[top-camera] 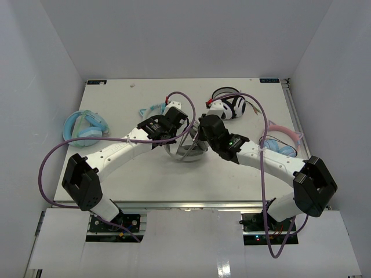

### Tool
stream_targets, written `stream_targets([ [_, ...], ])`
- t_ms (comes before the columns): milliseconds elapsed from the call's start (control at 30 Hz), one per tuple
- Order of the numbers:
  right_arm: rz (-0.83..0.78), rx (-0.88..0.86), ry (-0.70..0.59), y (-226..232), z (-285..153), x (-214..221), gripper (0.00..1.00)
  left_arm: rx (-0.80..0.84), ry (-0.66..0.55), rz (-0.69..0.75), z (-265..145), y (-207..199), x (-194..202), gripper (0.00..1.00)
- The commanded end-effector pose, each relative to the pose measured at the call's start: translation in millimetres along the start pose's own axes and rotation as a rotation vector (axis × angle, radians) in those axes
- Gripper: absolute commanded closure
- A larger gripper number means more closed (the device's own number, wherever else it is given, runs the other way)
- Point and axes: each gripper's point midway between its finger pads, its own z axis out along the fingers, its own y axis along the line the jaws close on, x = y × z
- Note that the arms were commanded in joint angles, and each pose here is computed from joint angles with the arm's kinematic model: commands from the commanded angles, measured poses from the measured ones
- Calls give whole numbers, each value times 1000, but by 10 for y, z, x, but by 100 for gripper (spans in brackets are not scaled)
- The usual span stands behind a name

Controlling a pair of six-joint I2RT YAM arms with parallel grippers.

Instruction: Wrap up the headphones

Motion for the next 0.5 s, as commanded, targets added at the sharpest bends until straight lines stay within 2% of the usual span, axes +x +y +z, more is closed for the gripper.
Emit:
stream_targets([
  [0, 13, 31, -10, -82, -29, -117, 92, 2, -102, -93, -162, 81, -263, 100],
  [467, -41, -31, 14, 83, -143, 21, 92, 4, -77, -97, -28, 8, -210, 100],
])
